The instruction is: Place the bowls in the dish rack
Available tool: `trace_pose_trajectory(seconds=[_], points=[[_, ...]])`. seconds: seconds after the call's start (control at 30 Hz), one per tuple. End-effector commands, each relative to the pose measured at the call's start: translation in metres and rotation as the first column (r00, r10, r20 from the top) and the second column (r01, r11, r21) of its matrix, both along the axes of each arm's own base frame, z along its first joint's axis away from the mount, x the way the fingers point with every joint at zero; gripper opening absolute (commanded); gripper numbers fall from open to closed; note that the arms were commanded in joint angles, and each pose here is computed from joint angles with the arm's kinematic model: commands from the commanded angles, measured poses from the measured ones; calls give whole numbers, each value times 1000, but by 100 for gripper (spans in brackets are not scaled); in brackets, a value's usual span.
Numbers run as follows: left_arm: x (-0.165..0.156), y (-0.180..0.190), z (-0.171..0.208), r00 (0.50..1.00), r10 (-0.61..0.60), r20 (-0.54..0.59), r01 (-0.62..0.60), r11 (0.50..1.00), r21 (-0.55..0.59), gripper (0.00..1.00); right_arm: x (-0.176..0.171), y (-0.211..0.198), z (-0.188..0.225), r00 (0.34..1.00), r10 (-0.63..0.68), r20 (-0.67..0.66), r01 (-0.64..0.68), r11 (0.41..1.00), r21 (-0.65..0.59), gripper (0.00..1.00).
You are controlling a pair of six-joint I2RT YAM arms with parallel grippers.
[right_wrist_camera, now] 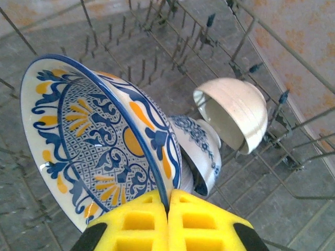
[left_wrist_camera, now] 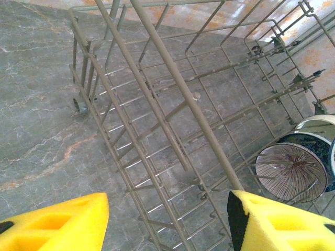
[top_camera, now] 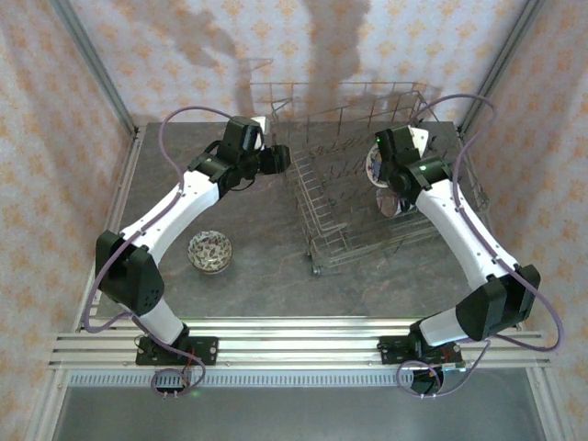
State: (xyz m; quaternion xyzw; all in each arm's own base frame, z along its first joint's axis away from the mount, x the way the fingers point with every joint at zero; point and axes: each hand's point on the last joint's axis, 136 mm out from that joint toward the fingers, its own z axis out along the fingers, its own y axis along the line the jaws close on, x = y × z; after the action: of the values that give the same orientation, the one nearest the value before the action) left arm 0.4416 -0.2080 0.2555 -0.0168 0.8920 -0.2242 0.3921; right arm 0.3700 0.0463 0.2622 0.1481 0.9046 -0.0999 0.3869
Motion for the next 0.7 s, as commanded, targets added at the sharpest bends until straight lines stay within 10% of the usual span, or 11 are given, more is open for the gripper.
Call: trace_pose_trajectory(seconds=[0.0,0.67], points=[[-3,10,9,999,23,26,-23,1000,8,63,-9,-11,4,998,-63,25,64,997,-36,0],[-7,13,-8,1000,19,-16,-19,1000,4,63,-5,-18,-25,994,-92,-59,75,964,-253,0]])
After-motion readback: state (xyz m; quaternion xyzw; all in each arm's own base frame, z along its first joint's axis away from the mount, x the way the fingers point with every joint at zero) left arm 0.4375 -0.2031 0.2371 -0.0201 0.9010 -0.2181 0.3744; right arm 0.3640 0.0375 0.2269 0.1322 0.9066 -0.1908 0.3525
